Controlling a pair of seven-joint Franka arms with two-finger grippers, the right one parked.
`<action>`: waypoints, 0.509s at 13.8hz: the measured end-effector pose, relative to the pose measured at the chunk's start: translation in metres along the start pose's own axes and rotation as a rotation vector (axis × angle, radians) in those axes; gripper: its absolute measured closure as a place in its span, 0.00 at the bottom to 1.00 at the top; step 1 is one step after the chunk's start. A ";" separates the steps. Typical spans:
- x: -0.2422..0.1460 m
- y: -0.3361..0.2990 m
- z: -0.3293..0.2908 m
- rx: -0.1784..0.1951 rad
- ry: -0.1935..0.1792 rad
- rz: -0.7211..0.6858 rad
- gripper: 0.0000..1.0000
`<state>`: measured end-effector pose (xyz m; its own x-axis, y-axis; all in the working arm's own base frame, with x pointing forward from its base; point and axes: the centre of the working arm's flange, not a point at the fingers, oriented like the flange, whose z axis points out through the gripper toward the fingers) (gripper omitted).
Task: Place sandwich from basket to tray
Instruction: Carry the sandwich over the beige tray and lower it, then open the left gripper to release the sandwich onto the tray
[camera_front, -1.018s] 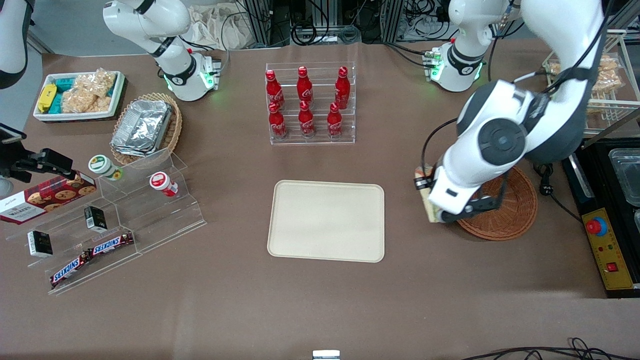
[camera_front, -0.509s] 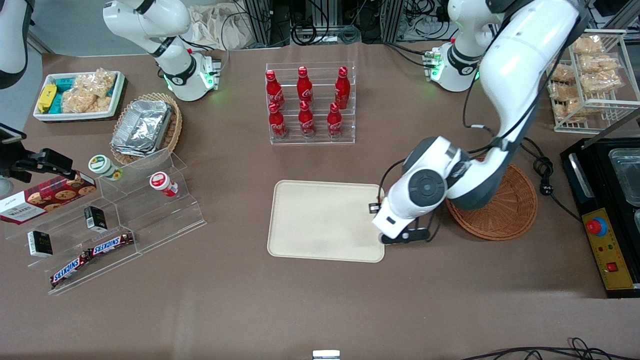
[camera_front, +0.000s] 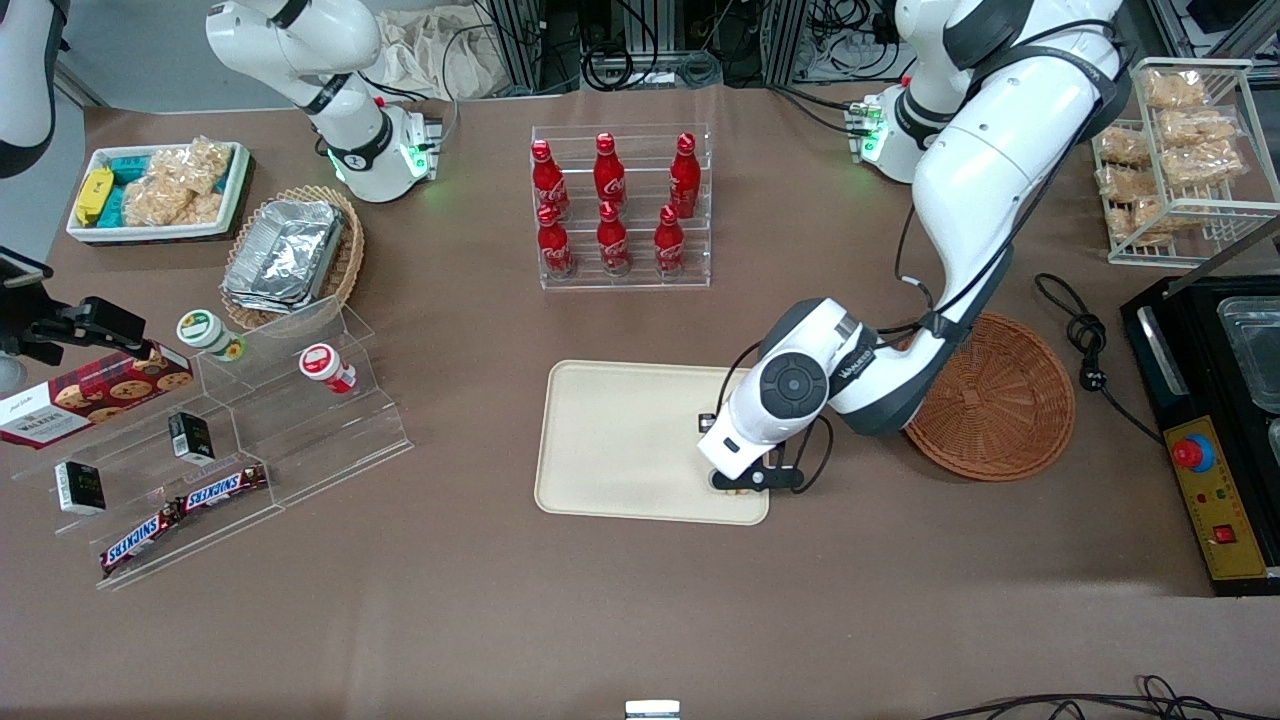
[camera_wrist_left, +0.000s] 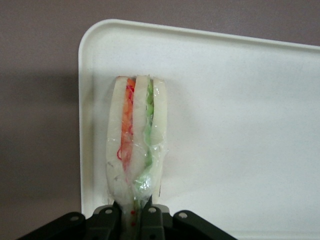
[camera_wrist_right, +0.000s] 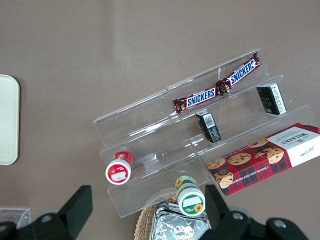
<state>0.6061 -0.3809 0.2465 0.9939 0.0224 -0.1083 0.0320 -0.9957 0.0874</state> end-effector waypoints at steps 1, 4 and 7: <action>0.002 -0.002 -0.001 0.001 0.004 -0.003 0.78; 0.010 -0.005 -0.009 -0.006 0.022 -0.013 0.48; 0.021 -0.022 -0.030 0.003 0.039 -0.043 0.17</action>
<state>0.6294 -0.3554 0.2718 0.9950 0.0681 -0.0734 0.0740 -0.9940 0.0805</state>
